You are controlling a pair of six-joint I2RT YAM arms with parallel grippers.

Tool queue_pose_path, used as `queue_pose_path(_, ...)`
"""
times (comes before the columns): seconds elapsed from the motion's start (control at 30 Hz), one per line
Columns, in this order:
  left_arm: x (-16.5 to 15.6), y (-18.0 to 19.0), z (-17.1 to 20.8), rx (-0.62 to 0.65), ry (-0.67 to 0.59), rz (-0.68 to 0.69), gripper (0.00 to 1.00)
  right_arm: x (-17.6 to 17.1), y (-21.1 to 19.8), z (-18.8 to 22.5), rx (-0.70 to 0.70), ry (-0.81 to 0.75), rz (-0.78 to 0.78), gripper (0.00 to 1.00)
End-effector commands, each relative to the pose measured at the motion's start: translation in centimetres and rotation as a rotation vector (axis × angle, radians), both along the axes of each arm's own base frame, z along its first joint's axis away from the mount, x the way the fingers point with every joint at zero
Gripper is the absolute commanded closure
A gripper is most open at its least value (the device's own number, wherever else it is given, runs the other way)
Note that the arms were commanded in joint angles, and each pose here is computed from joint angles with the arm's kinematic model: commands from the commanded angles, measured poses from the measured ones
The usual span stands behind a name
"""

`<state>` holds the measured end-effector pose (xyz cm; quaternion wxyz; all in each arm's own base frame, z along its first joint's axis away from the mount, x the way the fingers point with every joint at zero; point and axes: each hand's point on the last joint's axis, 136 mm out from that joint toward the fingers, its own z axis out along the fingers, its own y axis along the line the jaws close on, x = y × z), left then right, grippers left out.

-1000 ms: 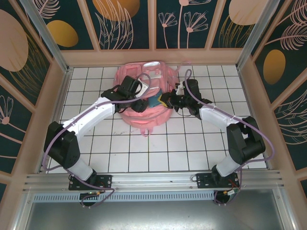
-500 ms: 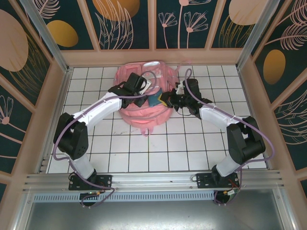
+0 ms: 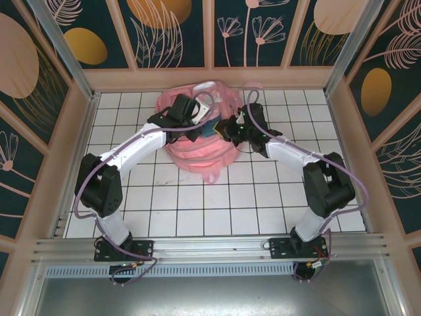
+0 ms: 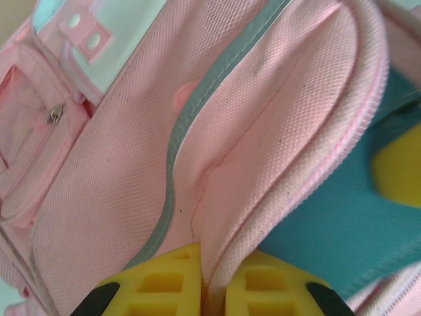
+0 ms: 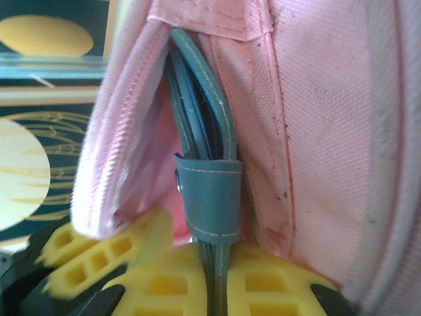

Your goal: Pack books, pencil case, and school supplies into a backpack

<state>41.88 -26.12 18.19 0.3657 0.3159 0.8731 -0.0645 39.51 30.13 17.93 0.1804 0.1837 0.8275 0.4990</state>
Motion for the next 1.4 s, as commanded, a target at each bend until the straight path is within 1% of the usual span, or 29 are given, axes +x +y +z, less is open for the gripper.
queue_pose_path(0.0, -0.5, -3.2, 6.3, -0.203, -0.064, -0.082, 0.88, 3.4, 0.2, 0.4, -0.007, -0.051, -0.131, 0.92)
queue_pose_path(0.13, -0.5, -4.0, 8.0, -0.261, -0.073, -0.102, 0.88, 4.3, 1.1, 0.6, -0.004, -0.076, -0.169, 0.92)
queue_pose_path(0.23, -0.5, -4.3, 8.6, -0.281, -0.077, -0.111, 0.88, 5.3, 0.9, 0.5, 0.003, -0.089, -0.215, 0.92)
queue_pose_path(0.3, -0.5, -4.3, 8.7, -0.284, -0.076, -0.108, 0.88, 5.2, 1.9, 0.3, 0.017, -0.087, -0.21, 0.92)
queue_pose_path(0.37, -0.4, -4.2, 8.7, -0.284, -0.078, -0.099, 0.88, 5.5, 2.5, 0.4, 0.043, -0.098, -0.194, 0.89)
queue_pose_path(0.47, -0.3, -4.1, 8.7, -0.284, -0.076, -0.084, 0.88, 5.4, 3.6, 0.8, 0.063, -0.121, -0.129, 0.81)
queue_pose_path(0.53, -0.1, -3.9, 8.7, -0.281, -0.077, -0.065, 0.87, 4.7, 3.5, 0.9, 0.055, -0.112, -0.107, 0.68)
queue_pose_path(0.63, 0.2, -3.6, 8.5, -0.276, -0.08, -0.036, 0.86, 3.1, 2.2, 0.7, 0.023, -0.082, -0.099, 0.52)
queue_pose_path(0.77, 0.4, -3.4, 8.3, -0.275, -0.073, -0.018, 0.85, 0.0, 1.3, 0.4, 0.016, -0.035, -0.054, 0.43)
queue_pose_path(0.8, 0.4, -3.5, 8.2, -0.275, -0.07, -0.017, 0.85, 0.3, -0.3, 0.2, 0.019, -0.02, -0.079, 0.43)
queue_pose_path(0.87, 0.5, -3.6, 7.9, -0.276, -0.062, -0.016, 0.85, -0.5, -1.0, 0.1, 0.039, 0.015, -0.068, 0.43)
queue_pose_path(1.0, 0.4, -3.9, 7.4, -0.285, -0.037, -0.023, 0.82, -2.0, -2.4, 0.0, 0.039, 0.036, -0.067, 0.47)
queue_pose_path(1.07, 0.0, -4.2, 7.2, -0.295, -0.017, -0.042, 0.76, -2.4, -3.6, -0.5, 0.021, 0.047, -0.086, 0.5)
queue_pose_path(1.13, -0.4, -4.4, 6.9, -0.3, 0.004, -0.053, 0.67, -2.7, -5.0, -0.9, -0.013, 0.046, -0.119, 0.52)
queue_pose_path(1.17, -0.5, -4.2, 6.8, -0.301, 0.012, -0.045, 0.58, -2.6, -5.9, -0.8, -0.033, 0.038, -0.139, 0.53)
queue_pose_path(1.2, -0.5, -3.9, 6.7, -0.304, 0.021, -0.026, 0.47, -2.6, -6.7, -0.8, -0.06, 0.024, -0.159, 0.53)
queue_pose_path(1.27, -0.5, -2.9, 6.4, -0.317, 0.037, 0.029, 0.33, -2.5, -8.2, -0.3, -0.122, -0.013, -0.198, 0.52)
queue_pose_path(1.3, -0.3, -2.2, 5.5, -0.322, 0.055, 0.065, 0.27, -2.4, -8.7, 0.2, -0.146, -0.039, -0.205, 0.5)
queue_pose_path(1.33, -0.6, -1.2, 6.4, -0.349, 0.046, 0.092, 0.23, -2.4, -8.9, 0.6, -0.162, -0.061, -0.201, 0.49)
queue_pose_path(1.37, -0.7, -0.1, 6.1, -0.364, 0.05, 0.124, 0.2, -2.3, -8.9, 1.1, -0.175, -0.081, -0.19, 0.47)
